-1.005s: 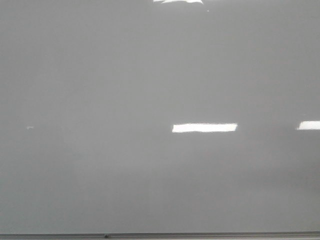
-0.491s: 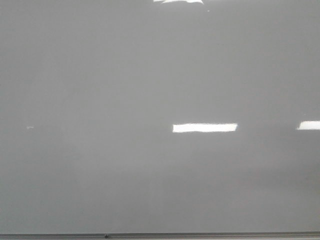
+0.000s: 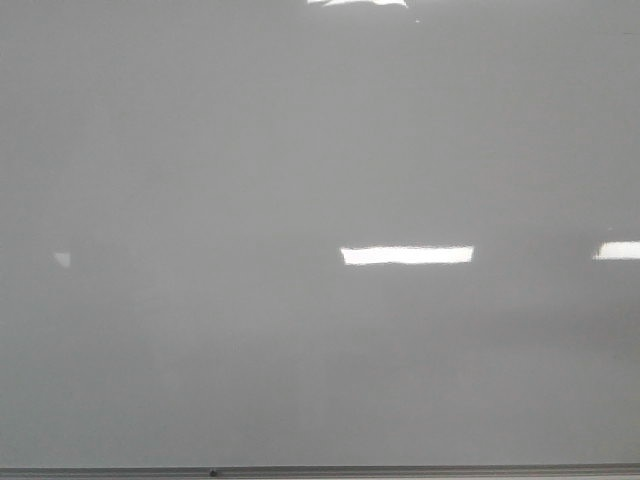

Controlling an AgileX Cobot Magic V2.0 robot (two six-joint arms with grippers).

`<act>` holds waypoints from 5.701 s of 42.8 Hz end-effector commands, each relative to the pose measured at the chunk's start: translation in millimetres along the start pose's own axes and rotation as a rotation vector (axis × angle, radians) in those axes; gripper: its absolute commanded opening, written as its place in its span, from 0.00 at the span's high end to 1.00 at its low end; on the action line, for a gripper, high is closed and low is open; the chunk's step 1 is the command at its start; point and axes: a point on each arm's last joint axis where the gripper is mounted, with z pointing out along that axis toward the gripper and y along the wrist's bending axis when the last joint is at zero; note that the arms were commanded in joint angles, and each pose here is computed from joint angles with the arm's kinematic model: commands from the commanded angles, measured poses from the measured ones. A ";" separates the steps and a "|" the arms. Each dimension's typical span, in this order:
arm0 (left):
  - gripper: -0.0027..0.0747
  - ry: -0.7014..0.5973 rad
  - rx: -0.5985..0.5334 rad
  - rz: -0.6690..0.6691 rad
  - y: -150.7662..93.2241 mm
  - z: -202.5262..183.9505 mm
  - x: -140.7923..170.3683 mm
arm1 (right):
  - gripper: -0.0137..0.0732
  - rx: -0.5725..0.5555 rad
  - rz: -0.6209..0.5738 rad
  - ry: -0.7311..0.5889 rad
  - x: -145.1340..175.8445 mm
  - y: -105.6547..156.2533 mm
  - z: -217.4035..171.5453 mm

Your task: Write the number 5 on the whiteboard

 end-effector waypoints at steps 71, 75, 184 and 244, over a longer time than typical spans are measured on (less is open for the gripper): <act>0.19 0.496 -0.260 0.000 41.1 162.4 -81.2 | 0.32 -0.006 -0.014 0.042 -111.9 13.4 12.2; 0.19 0.530 -0.253 0.029 46.3 180.3 -69.6 | 0.32 -0.006 -0.014 0.041 -112.0 13.4 12.2; 0.98 1.205 1.286 0.676 -174.0 158.1 -73.1 | 0.32 -0.006 -0.014 0.063 -110.0 13.4 12.1; 0.98 1.147 1.265 0.656 -177.5 162.5 -73.9 | 0.12 -1.229 -0.210 0.580 -122.9 170.1 164.2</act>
